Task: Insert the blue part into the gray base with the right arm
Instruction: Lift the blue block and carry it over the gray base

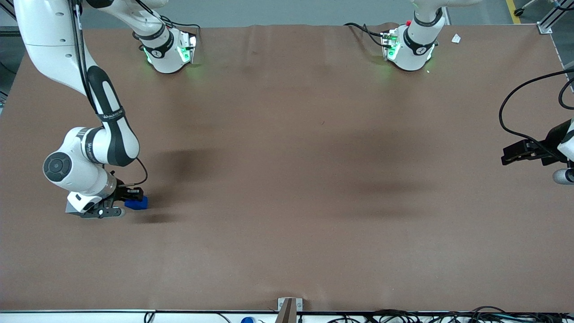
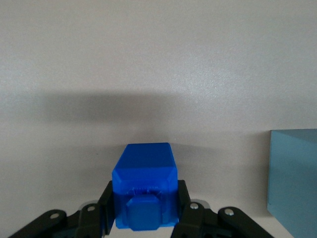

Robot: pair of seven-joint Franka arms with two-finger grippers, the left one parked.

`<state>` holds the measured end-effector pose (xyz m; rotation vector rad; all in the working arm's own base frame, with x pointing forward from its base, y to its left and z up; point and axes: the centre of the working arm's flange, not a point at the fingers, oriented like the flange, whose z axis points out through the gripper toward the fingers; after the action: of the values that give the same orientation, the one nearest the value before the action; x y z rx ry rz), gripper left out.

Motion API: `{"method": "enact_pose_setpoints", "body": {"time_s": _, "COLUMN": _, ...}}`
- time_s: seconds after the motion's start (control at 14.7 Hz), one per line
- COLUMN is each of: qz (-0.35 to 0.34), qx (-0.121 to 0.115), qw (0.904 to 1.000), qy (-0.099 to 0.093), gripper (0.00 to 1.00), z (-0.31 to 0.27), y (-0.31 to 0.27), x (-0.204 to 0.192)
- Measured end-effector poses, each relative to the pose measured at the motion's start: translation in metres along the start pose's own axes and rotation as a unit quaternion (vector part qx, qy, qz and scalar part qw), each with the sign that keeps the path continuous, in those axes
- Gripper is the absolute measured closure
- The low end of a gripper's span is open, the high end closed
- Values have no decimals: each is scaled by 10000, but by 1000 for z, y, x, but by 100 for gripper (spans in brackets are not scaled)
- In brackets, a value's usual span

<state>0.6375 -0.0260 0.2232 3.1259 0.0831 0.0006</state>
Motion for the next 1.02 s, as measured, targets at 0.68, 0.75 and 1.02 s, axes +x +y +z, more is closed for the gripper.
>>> {"method": "enact_pose_setpoints", "body": {"time_s": 0.68, "qz": -225, "qx": 147, "qw": 9988, "qy": -414, "gripper": 49, "z": -58, "y": 8, "x": 21}}
{"method": "enact_pose_setpoints", "body": {"time_s": 0.75, "qz": -219, "qx": 141, "qw": 9991, "qy": -349, "gripper": 49, "z": -67, "y": 9, "x": 22}}
{"method": "enact_pose_setpoints", "body": {"time_s": 1.02, "qz": -23, "qx": 85, "qw": 9999, "qy": -131, "gripper": 49, "z": -116, "y": 36, "x": 18}}
